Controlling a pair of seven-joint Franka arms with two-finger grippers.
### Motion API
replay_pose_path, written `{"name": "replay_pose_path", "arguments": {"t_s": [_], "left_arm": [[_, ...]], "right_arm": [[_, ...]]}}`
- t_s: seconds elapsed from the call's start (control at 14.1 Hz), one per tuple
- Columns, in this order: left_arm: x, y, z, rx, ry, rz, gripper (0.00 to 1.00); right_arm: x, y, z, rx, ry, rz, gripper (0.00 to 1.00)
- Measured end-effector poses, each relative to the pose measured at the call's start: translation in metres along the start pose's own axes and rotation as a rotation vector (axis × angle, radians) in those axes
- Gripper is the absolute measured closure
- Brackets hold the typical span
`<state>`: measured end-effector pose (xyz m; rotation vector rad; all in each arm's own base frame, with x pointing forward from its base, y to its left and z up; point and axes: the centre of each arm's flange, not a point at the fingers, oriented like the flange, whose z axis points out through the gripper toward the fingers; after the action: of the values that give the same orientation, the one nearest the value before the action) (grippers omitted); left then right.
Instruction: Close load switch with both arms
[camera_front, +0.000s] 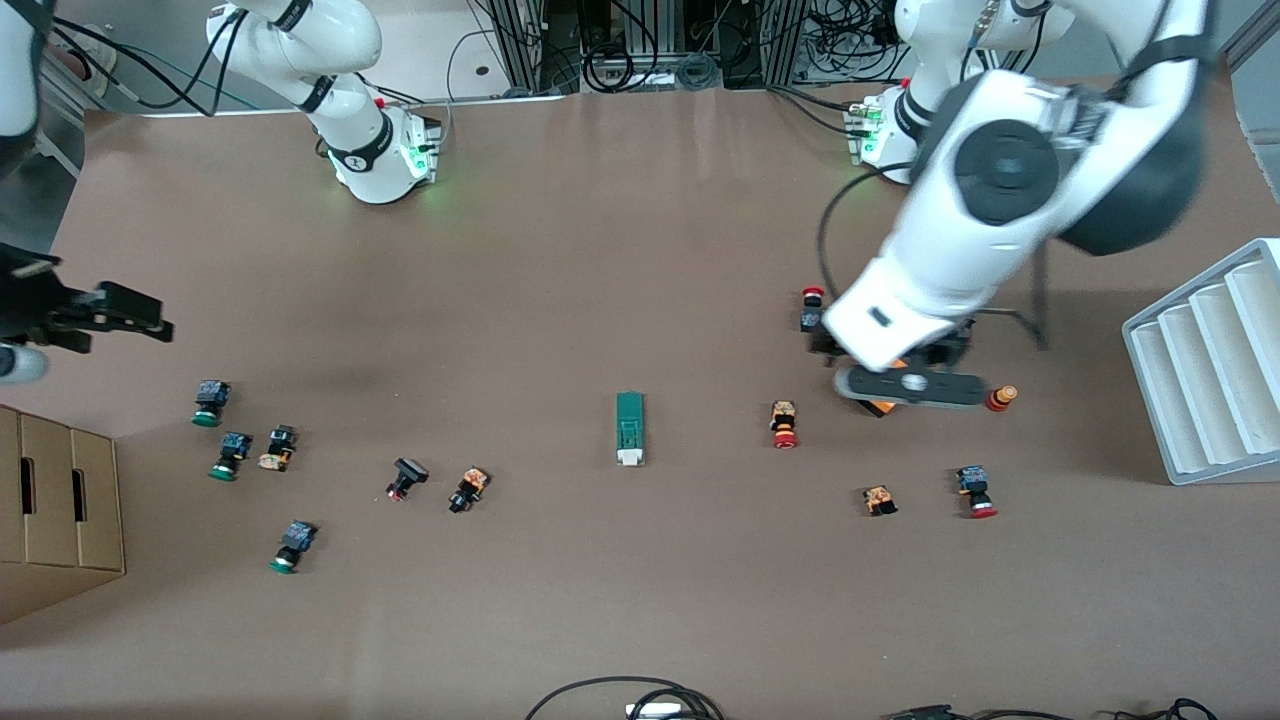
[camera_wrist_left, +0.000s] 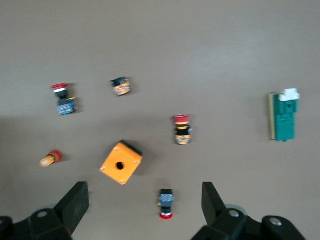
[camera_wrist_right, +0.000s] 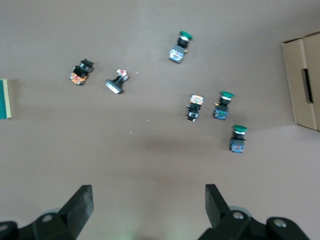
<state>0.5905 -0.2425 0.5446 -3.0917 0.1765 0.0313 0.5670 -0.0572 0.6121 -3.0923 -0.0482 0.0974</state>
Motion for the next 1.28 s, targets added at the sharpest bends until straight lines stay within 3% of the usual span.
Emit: {"name": "replay_pose_path", "arguments": {"t_s": [0.21,0.5,0.71,0.85,1.28], "left_arm": [[0.009,-0.053,-0.006,0.001,0.003,-0.031,0.0],[0.013,-0.109,-0.01,0.013,0.005,-0.036,0.0],[-0.008,-0.149,-0.014,-0.025,-0.007,-0.012,0.0],[-0.028,-0.167,-0.02,-0.018,0.033,-0.016,0.0],[-0.071,-0.178,-0.013,-0.01,0.044,-0.096,0.0]], "right_arm": [[0.001,0.015,0.005,0.01,0.004,0.026,0.0],[0.012,0.0,0.028,0.014,-0.04,-0.001,0.0],[0.015,-0.004,0.038,0.013,-0.037,-0.007,0.0],[0.016,-0.007,0.053,0.012,-0.032,-0.011,0.0],[0.015,-0.02,0.056,0.009,-0.022,0.053,0.0]]}}
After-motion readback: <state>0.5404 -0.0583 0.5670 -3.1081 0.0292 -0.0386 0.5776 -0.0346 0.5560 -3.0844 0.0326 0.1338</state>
